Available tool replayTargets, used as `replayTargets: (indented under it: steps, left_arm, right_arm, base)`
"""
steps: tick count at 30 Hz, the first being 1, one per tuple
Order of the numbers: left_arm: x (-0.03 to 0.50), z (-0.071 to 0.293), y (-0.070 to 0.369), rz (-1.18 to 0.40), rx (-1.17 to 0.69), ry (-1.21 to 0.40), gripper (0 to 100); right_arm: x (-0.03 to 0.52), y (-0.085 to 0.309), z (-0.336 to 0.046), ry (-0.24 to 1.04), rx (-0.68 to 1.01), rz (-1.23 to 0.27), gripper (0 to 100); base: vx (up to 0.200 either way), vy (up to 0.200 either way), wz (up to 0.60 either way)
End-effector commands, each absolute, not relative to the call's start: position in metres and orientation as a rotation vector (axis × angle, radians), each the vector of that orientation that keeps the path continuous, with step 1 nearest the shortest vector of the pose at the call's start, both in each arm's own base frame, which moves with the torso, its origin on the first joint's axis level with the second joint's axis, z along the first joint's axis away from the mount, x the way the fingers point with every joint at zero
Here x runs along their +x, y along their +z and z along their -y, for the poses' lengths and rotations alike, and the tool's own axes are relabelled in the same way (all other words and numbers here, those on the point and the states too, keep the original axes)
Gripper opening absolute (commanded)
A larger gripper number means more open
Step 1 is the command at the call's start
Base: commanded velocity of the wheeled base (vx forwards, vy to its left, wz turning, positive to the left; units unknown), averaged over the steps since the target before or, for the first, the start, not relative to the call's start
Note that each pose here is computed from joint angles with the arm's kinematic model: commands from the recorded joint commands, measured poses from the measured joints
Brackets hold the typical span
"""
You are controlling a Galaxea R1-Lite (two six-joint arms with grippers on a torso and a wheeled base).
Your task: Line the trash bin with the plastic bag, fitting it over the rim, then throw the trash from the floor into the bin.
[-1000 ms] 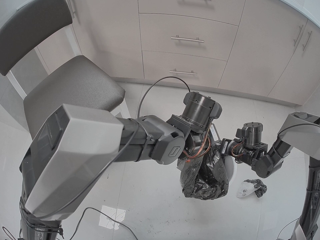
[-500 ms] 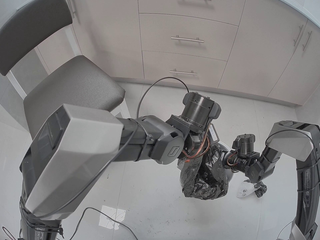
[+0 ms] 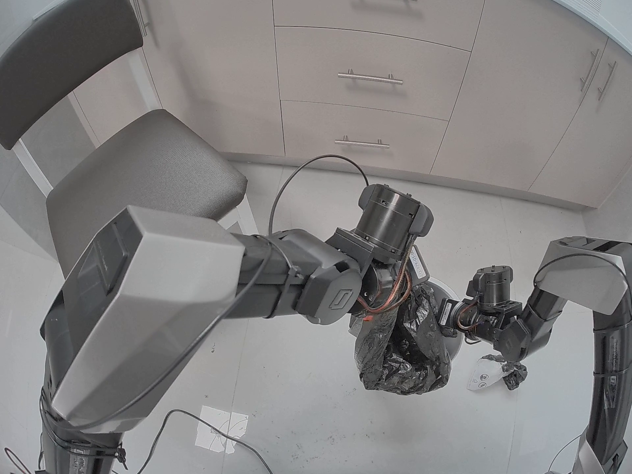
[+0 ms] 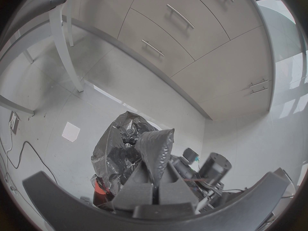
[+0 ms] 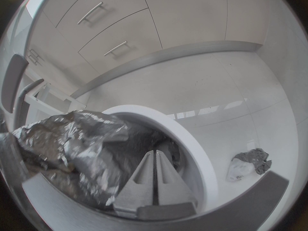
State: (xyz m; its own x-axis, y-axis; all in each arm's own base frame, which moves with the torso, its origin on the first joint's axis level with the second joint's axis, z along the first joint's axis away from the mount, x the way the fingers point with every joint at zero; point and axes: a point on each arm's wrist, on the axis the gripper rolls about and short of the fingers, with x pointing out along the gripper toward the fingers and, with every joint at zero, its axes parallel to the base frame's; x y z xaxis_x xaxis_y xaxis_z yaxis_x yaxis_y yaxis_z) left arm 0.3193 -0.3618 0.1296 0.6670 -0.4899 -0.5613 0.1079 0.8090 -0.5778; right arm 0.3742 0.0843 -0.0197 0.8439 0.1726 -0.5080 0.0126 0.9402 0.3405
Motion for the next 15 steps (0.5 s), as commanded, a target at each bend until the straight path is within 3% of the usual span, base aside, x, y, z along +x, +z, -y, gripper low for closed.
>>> replayTargets:
  steps: [1,10,11,15]
  left_arm:
    - [0.322,0.360,0.129,-0.768,-0.545,-0.338,0]
    - [0.320,0.361,0.134,-0.755,-0.549,-0.344,0]
    - [0.320,0.361,0.134,-0.755,-0.549,-0.344,0]
    - [0.320,0.361,0.134,-0.754,-0.551,-0.342,0]
  right_arm:
    - [0.317,0.029,-0.073,0.128,0.273,-0.557,0]
    - [0.247,0.056,-0.063,0.173,0.202,-0.545,0]
    - [0.236,0.058,-0.068,0.203,0.182,-0.547,100]
    - [0.215,0.054,-0.085,0.293,0.140,-0.588,100]
  base:
    - [0.000,0.000,0.00]
    - [0.000,0.000,0.00]
    - [0.000,0.000,0.00]
    - [0.000,0.000,0.00]
